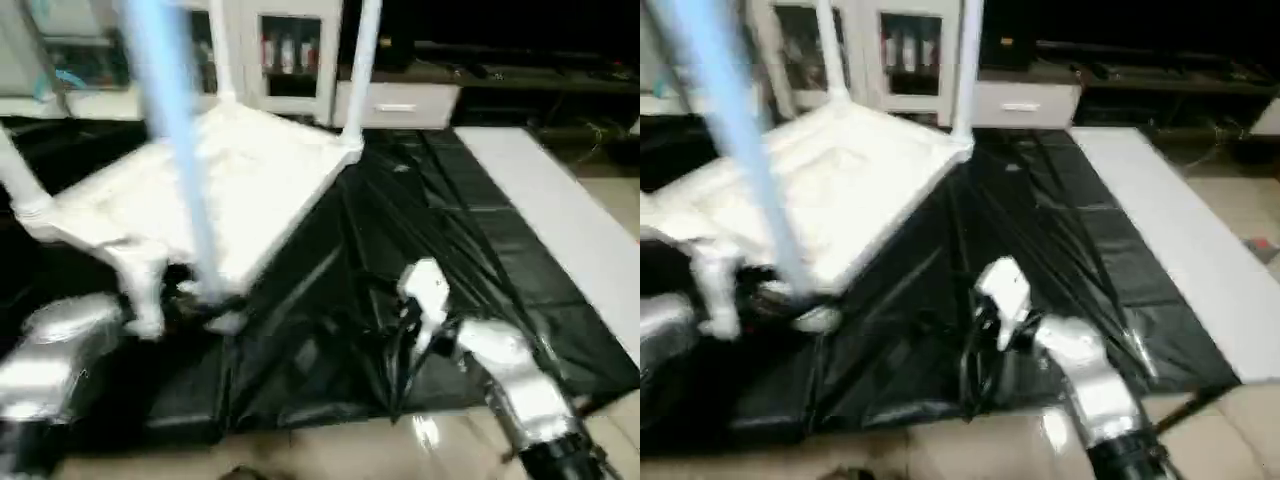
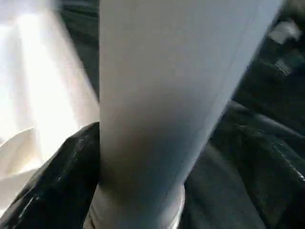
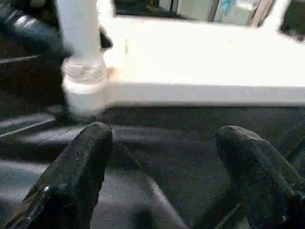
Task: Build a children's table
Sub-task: Rotate table base
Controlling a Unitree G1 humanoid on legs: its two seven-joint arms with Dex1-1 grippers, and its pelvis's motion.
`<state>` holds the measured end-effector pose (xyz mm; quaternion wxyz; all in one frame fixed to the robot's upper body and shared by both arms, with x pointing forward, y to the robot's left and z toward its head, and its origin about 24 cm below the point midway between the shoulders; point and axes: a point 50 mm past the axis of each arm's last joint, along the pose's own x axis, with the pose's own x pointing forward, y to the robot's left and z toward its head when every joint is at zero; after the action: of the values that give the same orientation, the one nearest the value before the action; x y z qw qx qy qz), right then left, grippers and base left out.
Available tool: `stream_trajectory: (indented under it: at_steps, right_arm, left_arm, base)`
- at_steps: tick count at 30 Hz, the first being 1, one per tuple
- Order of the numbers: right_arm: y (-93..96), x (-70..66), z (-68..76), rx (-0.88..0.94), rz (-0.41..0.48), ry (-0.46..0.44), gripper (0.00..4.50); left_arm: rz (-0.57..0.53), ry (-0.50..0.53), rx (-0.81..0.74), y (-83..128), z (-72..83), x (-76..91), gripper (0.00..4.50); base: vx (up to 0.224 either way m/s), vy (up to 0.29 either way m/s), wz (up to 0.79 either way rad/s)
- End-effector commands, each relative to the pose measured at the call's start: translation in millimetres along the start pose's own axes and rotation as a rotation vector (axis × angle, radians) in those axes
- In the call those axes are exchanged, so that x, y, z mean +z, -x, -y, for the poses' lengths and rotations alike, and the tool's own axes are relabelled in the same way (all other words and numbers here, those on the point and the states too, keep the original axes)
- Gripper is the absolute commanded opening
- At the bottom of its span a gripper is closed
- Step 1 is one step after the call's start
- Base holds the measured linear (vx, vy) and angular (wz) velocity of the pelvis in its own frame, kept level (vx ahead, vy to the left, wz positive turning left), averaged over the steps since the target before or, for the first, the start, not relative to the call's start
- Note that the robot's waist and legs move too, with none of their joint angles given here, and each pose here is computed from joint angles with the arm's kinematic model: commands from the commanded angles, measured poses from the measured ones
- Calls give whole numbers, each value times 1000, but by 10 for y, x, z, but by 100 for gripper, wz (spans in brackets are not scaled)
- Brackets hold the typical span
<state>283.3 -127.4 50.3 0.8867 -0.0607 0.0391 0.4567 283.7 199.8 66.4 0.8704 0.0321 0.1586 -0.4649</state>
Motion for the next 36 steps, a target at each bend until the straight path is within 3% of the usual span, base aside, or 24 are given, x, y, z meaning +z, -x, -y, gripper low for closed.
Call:
stream_trajectory:
  at_steps: [1, 5, 8, 12, 16, 18, 23, 26, 36]
  right_arm:
    - [41, 25, 95, -62, 0, 33, 382]
    - [71, 42, 141, -100, -1, 42, 382]
    - [109, 42, 153, -118, 0, 47, 382]
    - [130, 47, 139, -128, 6, 49, 382]
    - [165, 36, 116, -142, 15, 30, 382]
    - [184, 24, 91, -144, 21, 11, 382]
    - [189, 35, 77, -135, 23, 13, 382]
    - [185, 60, 74, -127, 32, 12, 382]
    - [157, 89, 11, -100, 59, -8, 382]
  left_arm:
    - [-15, -68, -48, -307, 68, 67, 448]
    - [16, -118, 10, -709, 104, 169, 448]
    - [31, -186, 153, -969, 58, 266, 448]
    - [68, -222, 250, -1014, -9, 335, 448]
    - [142, -196, 283, -962, -55, 410, 448]
    - [189, -188, 215, -890, -29, 423, 448]
    - [122, -206, -4, -719, 83, 339, 448]
    - [116, -175, -46, -634, 104, 332, 448]
    - [206, -93, 66, -339, 41, 298, 448]
  base:
    - [-45, 67, -29]
    - [-55, 37, 3]
    - [89, -198, 16]
    - [-65, 36, 7]
    - [0, 0, 0]
    - [0, 0, 0]
    - [0, 0, 0]
    - [0, 0, 0]
    - [0, 0, 0]
